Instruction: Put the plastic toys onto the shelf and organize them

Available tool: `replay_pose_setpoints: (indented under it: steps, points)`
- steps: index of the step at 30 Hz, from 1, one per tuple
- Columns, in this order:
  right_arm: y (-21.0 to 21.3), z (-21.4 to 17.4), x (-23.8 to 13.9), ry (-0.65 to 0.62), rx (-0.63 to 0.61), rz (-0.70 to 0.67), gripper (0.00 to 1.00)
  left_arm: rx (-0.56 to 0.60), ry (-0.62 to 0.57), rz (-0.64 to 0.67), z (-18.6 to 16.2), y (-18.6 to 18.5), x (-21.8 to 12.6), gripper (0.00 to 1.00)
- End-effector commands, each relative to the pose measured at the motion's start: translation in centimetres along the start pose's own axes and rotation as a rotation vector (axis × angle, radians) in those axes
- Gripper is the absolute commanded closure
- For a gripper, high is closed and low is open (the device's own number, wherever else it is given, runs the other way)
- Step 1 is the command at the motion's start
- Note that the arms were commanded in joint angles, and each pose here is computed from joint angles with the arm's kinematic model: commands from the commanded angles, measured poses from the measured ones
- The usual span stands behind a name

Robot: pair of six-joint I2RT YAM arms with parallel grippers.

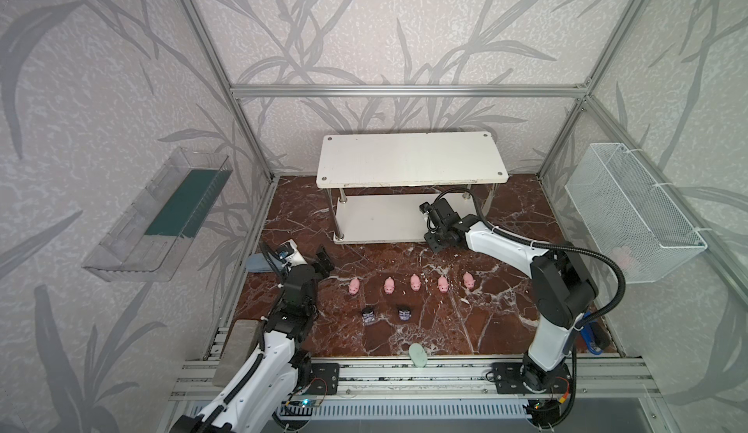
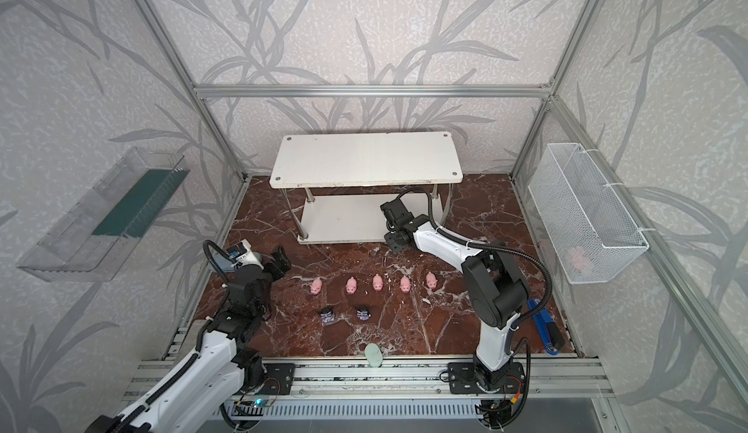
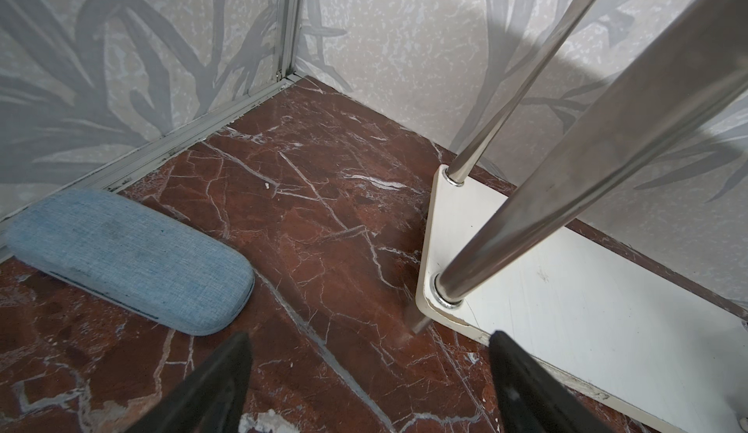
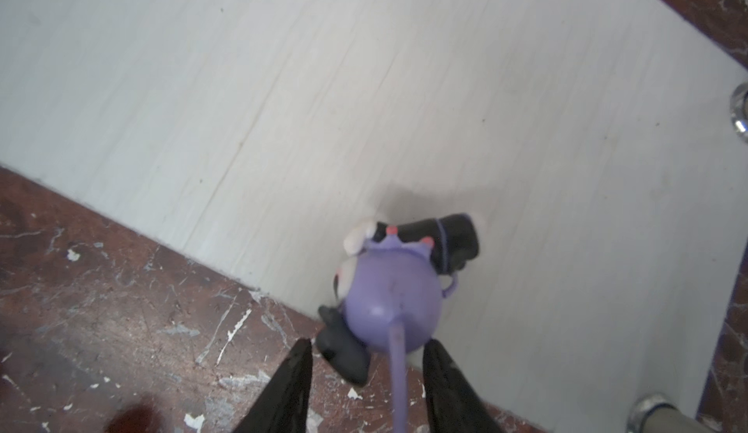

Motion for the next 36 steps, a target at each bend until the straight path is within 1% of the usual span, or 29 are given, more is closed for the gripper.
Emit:
replay_pose_setpoints:
  steps: [1,10,19,25,36]
  points:
    - [-0.1,1.2,-1.3,-0.098,0.041,0.027,0.52,-0.026,-0.014,0.002,0.0,0.1,0.0,0.11]
    - [0.1,1.6,-1.4,-0.113,0.053,0.05,0.52,-0.029,-0.016,0.001,0.1,0.1,-0.1,0.11]
    - [0.1,1.8,-1.5,-0.177,0.068,0.06,0.53,-0.025,-0.015,0.001,0.2,0.1,-0.1,0.11]
    - [0.2,1.7,-1.0,-0.174,0.072,0.064,0.53,-0.025,-0.016,-0.002,0.3,0.0,0.0,0.11]
    - [0.5,1.8,-0.2,-0.174,0.072,0.068,0.64,-0.022,-0.017,0.0,0.3,0.0,0.0,0.11]
Point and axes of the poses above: each gripper's point midway between its finger pads, its own x axis out along the fingers, its own y axis along the line the jaws close on, z = x × y, the point moved 8 cm from there along -x, back along the fingers, and after that the axes turned 10 degrees about x, right-handed, at the moved point
